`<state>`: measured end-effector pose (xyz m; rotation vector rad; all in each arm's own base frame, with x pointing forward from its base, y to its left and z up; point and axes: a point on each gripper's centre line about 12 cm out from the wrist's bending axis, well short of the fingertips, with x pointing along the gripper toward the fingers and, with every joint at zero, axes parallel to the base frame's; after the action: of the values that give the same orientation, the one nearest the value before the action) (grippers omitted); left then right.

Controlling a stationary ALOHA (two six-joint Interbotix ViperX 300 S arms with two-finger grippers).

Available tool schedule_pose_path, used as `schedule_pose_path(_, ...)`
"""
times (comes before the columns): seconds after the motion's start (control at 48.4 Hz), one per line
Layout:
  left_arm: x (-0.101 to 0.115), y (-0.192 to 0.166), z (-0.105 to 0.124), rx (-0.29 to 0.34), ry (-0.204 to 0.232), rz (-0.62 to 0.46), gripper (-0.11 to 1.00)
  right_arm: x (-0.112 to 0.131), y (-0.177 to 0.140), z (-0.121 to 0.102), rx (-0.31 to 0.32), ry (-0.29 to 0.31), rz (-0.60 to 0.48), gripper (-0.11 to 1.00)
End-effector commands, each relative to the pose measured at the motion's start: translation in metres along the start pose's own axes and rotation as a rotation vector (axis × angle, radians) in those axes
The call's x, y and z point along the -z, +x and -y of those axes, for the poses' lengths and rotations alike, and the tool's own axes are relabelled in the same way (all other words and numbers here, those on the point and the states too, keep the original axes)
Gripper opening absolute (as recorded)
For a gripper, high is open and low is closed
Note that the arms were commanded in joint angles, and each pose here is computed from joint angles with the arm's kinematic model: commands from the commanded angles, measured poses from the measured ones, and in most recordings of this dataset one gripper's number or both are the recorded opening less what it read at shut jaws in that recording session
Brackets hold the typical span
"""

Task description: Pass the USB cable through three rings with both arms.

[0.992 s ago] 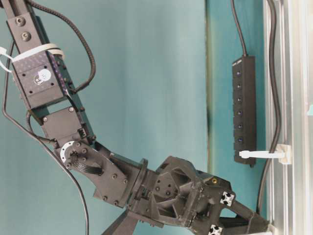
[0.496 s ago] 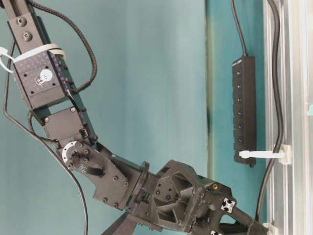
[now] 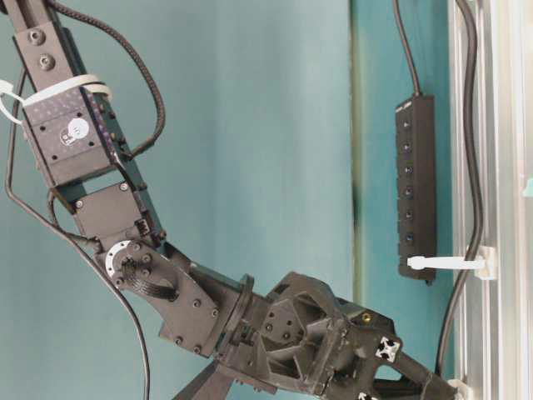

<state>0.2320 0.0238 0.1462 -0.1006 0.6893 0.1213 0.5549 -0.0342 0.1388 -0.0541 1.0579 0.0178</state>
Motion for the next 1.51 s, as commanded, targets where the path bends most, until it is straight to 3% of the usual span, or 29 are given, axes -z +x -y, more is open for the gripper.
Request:
schedule_pose_path(0.0,-0.011,0.009,-0.002,-0.007,0.001,0.022,0.78,-0.010,-0.012,-0.004,-0.004,-0.006,0.036,-0.05)
schedule_pose_path(0.269,-0.010,0.018,-0.004,-0.013,-0.003,0.005,0.77,-0.010,-0.012,-0.004,-0.003,-0.006,0.040,-0.05)
schedule_pose_path(0.558,-0.007,0.013,-0.003,0.001,-0.009,0.140,0.75,-0.012,-0.012,-0.004,-0.002,-0.006,0.051,-0.05)
schedule_pose_path(1.116,0.009,0.037,-0.004,0.001,-0.009,0.115,0.70,-0.012,-0.012,-0.005,-0.015,0.012,0.053,-0.05)
schedule_pose_path(1.364,0.007,0.040,-0.004,0.001,-0.008,0.114,0.70,-0.012,-0.013,-0.005,-0.015,0.014,0.054,-0.05)
schedule_pose_path(1.489,0.005,0.041,-0.004,0.001,-0.008,0.117,0.63,-0.012,-0.012,-0.005,-0.015,0.015,0.056,-0.05)
